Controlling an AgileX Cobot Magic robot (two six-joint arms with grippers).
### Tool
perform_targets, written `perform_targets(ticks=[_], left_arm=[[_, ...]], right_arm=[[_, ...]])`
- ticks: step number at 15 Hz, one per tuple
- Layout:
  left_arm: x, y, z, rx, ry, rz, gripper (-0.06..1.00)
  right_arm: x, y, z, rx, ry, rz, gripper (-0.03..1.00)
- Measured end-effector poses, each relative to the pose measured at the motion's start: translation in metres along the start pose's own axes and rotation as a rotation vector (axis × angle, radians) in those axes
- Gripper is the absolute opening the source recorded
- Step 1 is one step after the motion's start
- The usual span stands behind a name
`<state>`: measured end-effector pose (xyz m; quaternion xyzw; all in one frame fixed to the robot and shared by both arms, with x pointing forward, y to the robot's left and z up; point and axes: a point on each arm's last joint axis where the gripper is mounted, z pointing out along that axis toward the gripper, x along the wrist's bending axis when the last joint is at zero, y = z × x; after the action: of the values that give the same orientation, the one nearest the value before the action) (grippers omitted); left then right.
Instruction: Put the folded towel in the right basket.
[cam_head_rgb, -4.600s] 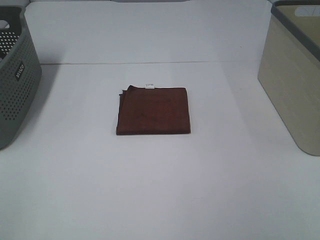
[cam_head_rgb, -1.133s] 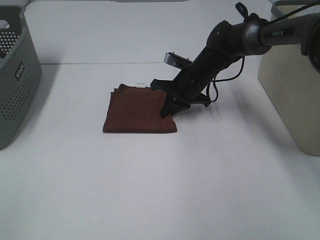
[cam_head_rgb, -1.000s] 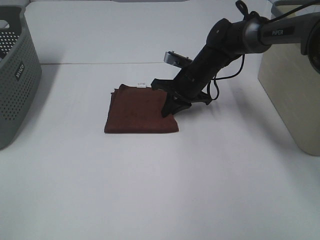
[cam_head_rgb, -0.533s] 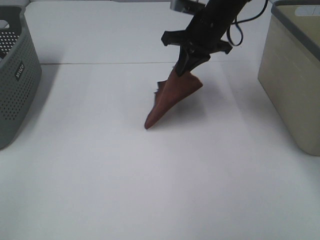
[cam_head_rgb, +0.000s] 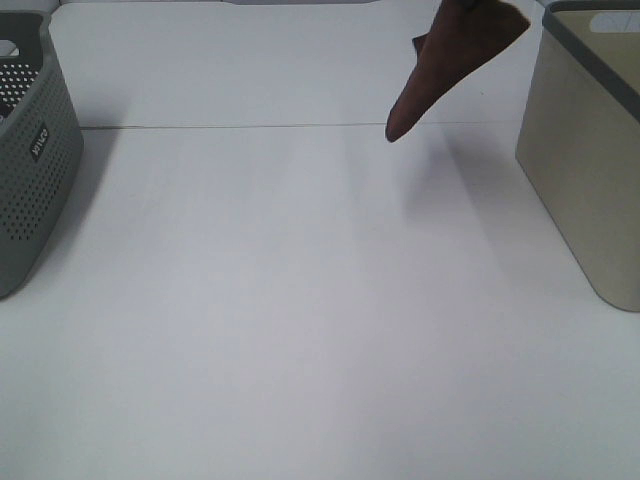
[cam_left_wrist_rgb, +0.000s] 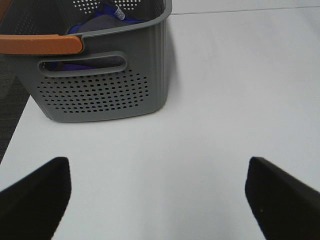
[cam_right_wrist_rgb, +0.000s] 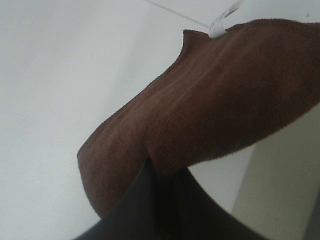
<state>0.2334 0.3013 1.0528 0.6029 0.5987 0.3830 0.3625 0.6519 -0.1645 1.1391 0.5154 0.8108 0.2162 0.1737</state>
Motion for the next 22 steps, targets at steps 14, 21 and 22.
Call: perform_targets(ticks=[14, 21, 22], left_arm=[[0.000, 0.000, 0.000, 0.000, 0.000, 0.000, 0.88], [0.000, 0.000, 0.000, 0.000, 0.000, 0.000, 0.88], [0.000, 0.000, 0.000, 0.000, 0.000, 0.000, 0.88]], right_arm=[[-0.234, -0.113, -0.012, 0.102, -0.179, 0.607, 0.47], [-0.214, -0.096, -0.031, -0.028, -0.015, 0.678, 0.97], [-0.207, -0.090, -0.043, -0.071, 0.022, 0.668, 0.97]])
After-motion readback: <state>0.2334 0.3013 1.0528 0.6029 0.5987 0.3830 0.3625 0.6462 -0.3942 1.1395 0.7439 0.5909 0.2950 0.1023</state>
